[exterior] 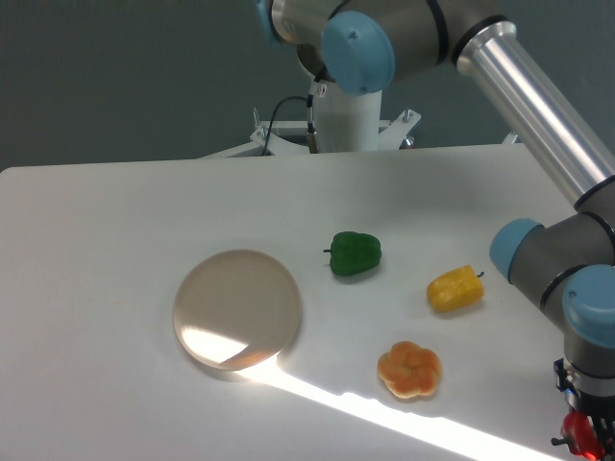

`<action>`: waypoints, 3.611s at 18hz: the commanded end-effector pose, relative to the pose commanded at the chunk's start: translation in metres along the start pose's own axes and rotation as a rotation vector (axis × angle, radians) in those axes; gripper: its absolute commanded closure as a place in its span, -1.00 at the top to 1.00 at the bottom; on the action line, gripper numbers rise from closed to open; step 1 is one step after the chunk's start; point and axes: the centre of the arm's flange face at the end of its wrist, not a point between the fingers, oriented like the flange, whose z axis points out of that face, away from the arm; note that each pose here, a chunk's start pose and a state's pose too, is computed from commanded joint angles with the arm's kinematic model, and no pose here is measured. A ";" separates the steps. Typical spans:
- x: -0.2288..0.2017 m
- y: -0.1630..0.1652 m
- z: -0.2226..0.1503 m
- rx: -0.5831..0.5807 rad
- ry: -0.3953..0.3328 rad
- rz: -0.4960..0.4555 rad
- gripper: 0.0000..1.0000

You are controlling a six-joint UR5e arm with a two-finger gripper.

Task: Place the red pepper on the plate
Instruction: 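Carry the held red pepper with the gripper over the beige plate, then lower the red pepper onto the plate and open the gripper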

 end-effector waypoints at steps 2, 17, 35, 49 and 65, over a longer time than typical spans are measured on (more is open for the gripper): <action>0.001 -0.004 -0.005 0.002 0.001 0.004 0.11; 0.128 -0.190 -0.194 0.075 0.145 -0.058 0.10; 0.314 -0.355 -0.148 0.206 0.343 -0.176 0.10; 0.321 -0.362 -0.116 0.237 0.354 0.001 0.10; 0.325 -0.364 -0.106 0.232 0.364 -0.003 0.16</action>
